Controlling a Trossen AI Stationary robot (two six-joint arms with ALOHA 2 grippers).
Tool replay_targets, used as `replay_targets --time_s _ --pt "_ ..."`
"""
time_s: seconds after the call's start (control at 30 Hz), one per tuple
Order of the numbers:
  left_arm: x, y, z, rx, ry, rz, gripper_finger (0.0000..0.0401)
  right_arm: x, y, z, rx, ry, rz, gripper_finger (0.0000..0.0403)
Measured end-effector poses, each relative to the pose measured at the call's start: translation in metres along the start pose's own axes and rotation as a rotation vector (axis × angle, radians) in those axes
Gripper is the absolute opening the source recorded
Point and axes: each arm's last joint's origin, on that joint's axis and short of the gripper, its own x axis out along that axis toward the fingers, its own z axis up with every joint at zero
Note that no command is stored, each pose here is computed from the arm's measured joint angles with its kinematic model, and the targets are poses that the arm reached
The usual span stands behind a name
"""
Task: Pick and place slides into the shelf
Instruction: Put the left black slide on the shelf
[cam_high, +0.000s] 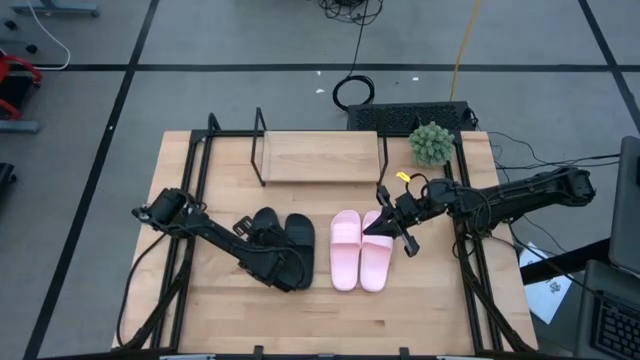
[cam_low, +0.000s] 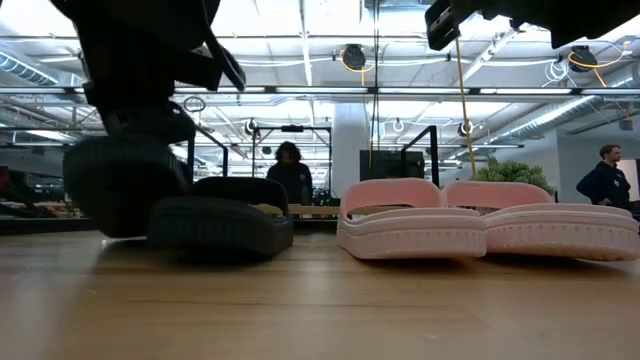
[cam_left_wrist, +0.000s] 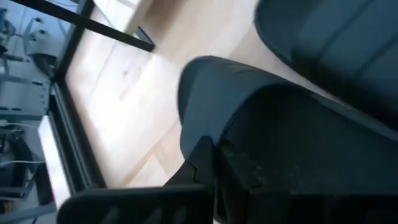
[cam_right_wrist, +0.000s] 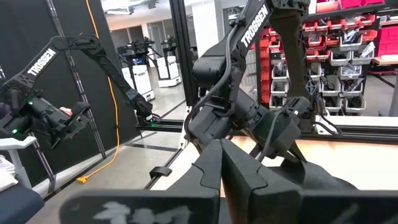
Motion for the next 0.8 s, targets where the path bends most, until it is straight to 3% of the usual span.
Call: replay_targets --time_s 0.4,0.8 --pt "-0.017 0.010 0.008 0.010 -0.023 0.042 0.0000 0.000 0.000 0.000 0.039 0.000 0.000 0.0000" --pt "-0.060 0.019 0.021 0.088 -0.072 -0.121 0.0000 0.000 0.000 0.001 0.041 -0.014 0.000 0.0000"
